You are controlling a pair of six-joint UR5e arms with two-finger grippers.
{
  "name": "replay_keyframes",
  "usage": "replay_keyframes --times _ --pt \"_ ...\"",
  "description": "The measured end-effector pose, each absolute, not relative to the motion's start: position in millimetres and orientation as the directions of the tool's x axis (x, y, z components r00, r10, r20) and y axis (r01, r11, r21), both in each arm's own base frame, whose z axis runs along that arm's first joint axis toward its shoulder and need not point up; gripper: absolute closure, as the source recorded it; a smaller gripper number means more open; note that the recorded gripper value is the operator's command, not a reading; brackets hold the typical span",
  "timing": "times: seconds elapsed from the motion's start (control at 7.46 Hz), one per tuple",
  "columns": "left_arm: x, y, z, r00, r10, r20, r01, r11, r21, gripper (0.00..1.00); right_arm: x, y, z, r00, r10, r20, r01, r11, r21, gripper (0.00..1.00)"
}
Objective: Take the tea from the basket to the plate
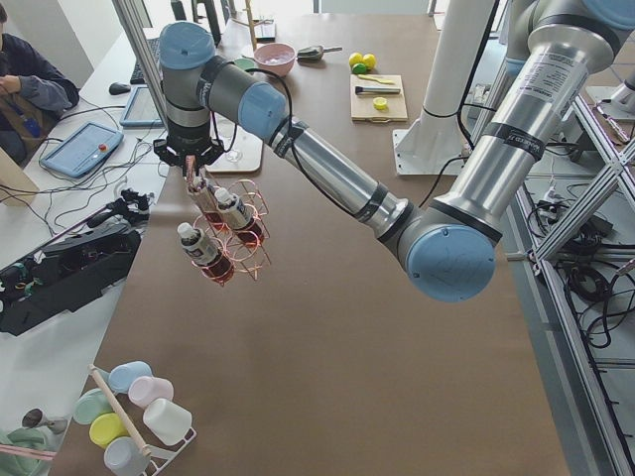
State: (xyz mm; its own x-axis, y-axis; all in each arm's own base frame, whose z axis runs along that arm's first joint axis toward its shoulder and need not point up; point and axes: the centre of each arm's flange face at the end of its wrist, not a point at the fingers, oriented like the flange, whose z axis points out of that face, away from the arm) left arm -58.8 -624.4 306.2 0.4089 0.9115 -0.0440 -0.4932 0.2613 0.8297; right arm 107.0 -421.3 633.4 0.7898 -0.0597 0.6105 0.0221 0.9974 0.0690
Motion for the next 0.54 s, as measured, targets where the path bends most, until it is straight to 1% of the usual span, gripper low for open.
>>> replay_keyframes --times 0.27,0.54 --pt "-21 -606 270 0.443 0.890 -0.112 -0.439 0.324 0.838 1.00 111 -420 631 0.794 -0.059 0.605 0.016 0.997 0.076 0.00" --pt "31 -585 235 0.453 0.883 -0.127 -0.429 0.340 0.837 1.00 112 -422 627 0.801 -0.064 0.596 0.017 0.996 0.083 0.00"
